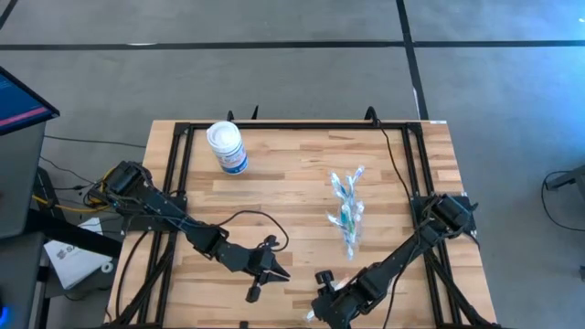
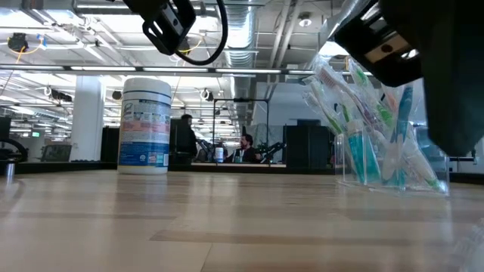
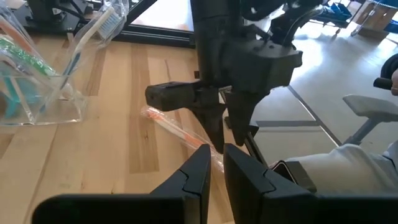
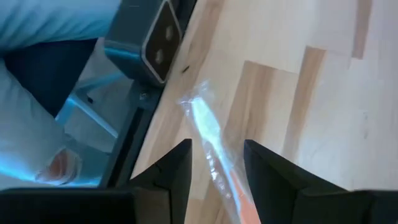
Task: Pick & Place toothbrushing station
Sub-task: Put the orange toothbrush into the transparent organizer
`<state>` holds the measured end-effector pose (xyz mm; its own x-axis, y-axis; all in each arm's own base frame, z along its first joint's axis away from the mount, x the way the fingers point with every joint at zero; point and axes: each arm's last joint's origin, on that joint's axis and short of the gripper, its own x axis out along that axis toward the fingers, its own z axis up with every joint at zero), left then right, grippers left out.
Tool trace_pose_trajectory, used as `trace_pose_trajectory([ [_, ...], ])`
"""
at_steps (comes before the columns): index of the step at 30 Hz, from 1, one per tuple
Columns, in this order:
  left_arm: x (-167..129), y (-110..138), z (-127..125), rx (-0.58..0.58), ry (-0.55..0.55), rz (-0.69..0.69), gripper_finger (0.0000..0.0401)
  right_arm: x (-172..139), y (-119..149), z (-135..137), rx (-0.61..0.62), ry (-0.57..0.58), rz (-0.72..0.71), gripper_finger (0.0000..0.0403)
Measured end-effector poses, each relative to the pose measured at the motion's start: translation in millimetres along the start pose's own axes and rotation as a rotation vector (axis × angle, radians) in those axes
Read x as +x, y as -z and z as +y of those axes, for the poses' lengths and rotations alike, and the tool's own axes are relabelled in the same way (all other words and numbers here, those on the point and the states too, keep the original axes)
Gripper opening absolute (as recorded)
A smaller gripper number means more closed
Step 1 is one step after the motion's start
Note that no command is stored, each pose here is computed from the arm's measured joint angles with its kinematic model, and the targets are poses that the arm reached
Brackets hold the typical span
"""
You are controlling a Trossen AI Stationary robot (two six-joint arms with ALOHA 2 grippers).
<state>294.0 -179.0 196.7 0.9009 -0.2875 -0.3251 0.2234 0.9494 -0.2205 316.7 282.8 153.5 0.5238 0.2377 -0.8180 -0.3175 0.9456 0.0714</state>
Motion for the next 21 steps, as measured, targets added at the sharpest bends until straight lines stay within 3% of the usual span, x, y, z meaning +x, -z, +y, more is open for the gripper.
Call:
trace_pose_trajectory([
  [21, 0.0, -0.3, -0.2, 0.001, 0.002, -0.003, 0.0039, 5.2, 4.6, -8.3, 0.010, -0.006, 0.020, 0.0139],
])
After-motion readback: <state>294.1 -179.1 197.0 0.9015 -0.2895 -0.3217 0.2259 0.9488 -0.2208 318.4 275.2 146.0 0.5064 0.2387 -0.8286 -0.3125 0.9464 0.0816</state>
